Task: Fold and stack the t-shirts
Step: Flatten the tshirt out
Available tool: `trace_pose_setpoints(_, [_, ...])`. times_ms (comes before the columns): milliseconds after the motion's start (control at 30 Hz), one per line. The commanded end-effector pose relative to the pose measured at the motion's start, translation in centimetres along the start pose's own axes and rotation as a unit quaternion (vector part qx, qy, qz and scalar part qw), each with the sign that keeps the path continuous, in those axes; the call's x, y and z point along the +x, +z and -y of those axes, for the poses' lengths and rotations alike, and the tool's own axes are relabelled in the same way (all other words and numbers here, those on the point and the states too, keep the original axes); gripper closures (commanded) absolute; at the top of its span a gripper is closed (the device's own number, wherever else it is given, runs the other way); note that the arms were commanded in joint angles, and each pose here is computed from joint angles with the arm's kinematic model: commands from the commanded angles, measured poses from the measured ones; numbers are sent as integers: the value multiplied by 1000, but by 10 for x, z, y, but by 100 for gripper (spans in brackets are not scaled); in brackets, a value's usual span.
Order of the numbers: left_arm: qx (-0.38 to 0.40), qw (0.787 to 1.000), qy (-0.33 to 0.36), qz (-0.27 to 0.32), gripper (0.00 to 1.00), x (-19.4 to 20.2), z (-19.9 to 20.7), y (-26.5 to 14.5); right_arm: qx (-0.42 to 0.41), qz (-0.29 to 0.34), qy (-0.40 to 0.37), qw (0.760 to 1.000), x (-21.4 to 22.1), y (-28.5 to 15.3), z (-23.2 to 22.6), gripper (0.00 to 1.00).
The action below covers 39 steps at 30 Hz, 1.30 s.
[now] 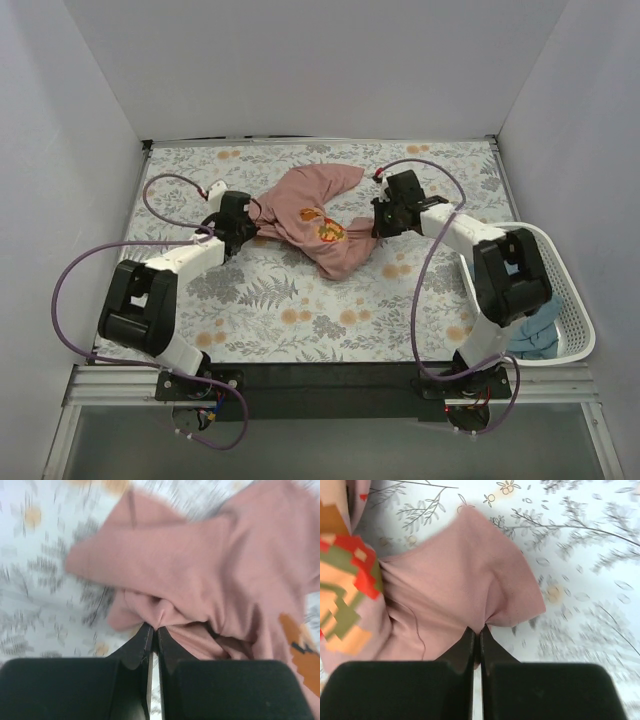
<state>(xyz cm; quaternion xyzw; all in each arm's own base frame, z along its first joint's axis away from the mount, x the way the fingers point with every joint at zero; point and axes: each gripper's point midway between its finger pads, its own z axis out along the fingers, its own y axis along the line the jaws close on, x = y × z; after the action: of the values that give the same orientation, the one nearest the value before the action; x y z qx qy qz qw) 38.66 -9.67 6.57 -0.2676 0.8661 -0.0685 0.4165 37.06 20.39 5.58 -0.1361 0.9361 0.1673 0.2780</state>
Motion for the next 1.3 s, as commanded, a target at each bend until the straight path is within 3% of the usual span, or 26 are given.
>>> trace_pose_setpoints(0, [6, 990, 59, 128, 100, -105, 19, -30, 47, 27, -17, 998, -14, -68, 12, 99])
trace_pose_setpoints(33, [15, 985, 59, 160, 100, -137, 31, -43, 45, 24, -17, 999, -7, -91, 8, 99])
trace_pose_setpoints(167, [9, 967, 116, 226, 100, -198, 47, -70, 28, 18, -12, 999, 18, -144, -4, 99])
trace_pose_setpoints(233, [0, 959, 140, 246, 100, -216, 47, -75, 3, 27, -14, 1000, 30, -169, -15, 99])
trace_pose_setpoints(367, [-16, 954, 121, 275, 100, -232, 31, -58, -78, -10, -21, 997, 69, -196, -43, 98])
trace_pose_setpoints(433, [-30, 964, 122, 233, 100, -204, 15, -28, -117, -26, -16, 993, 88, -198, -53, 85])
trace_pose_setpoints(467, [-32, 970, 116, 213, 100, -192, 12, -17, -117, -33, -11, 992, 95, -196, -52, 66])
trace_pose_setpoints(567, [-42, 984, 114, 127, 100, -147, -3, -1, -79, -46, 2, 996, 111, -187, -38, 49])
trace_pose_setpoints(667, [-20, 989, 90, 113, 100, -128, -9, -15, -43, -35, -15, 998, 103, -180, -30, 40])
trace_pose_setpoints(833, [-9, 990, 80, 117, 100, -114, -27, -48, -68, -2, -55, 996, 69, -154, -60, 34])
trace_pose_setpoints(867, [-9, 990, 77, 116, 100, -108, -33, -58, -89, 36, -59, 994, 48, -148, -75, 33])
trace_pose_setpoints(1000, [2, 992, 60, 110, 100, -91, -45, -75, -131, 77, -94, 984, 13, -115, -129, 30])
trace_pose_setpoints(1267, [-5, 994, 51, 99, 100, -68, -63, -80, -142, 142, -128, 971, -48, -56, -198, 30])
